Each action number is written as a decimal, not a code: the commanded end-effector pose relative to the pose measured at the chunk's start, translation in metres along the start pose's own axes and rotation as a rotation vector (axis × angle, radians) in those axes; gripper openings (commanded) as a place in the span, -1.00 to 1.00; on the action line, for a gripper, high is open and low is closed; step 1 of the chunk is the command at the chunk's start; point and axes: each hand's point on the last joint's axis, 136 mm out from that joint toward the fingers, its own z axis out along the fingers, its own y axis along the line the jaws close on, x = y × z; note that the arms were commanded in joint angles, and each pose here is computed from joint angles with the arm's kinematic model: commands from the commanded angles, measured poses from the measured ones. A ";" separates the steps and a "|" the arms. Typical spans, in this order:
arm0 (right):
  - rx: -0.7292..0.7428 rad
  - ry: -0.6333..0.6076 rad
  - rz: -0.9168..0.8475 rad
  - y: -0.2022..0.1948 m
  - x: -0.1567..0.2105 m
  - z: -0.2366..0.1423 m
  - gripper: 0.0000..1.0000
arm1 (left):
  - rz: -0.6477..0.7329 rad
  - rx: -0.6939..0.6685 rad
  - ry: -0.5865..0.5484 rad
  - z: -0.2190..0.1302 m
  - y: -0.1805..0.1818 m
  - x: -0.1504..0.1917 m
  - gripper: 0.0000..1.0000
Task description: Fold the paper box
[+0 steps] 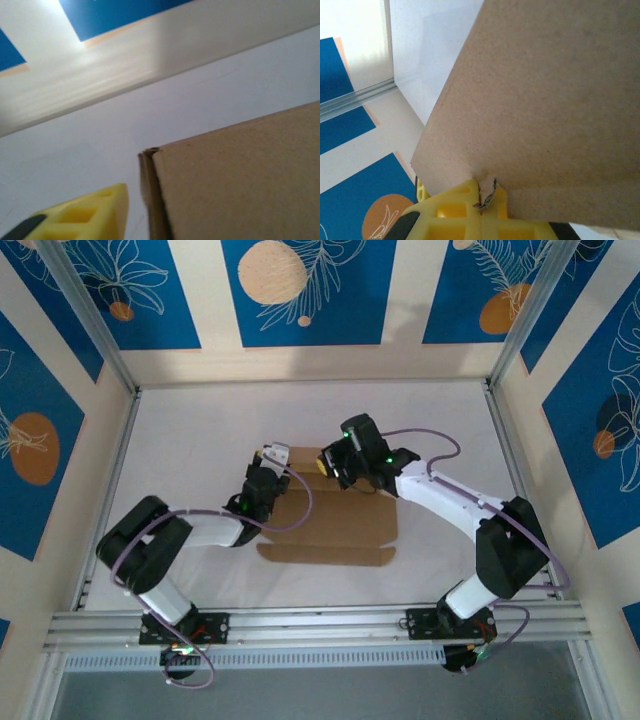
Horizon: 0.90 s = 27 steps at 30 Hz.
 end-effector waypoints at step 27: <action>0.093 0.040 -0.185 -0.044 -0.010 0.020 -0.74 | -0.508 0.283 0.049 -0.041 0.012 -0.052 0.43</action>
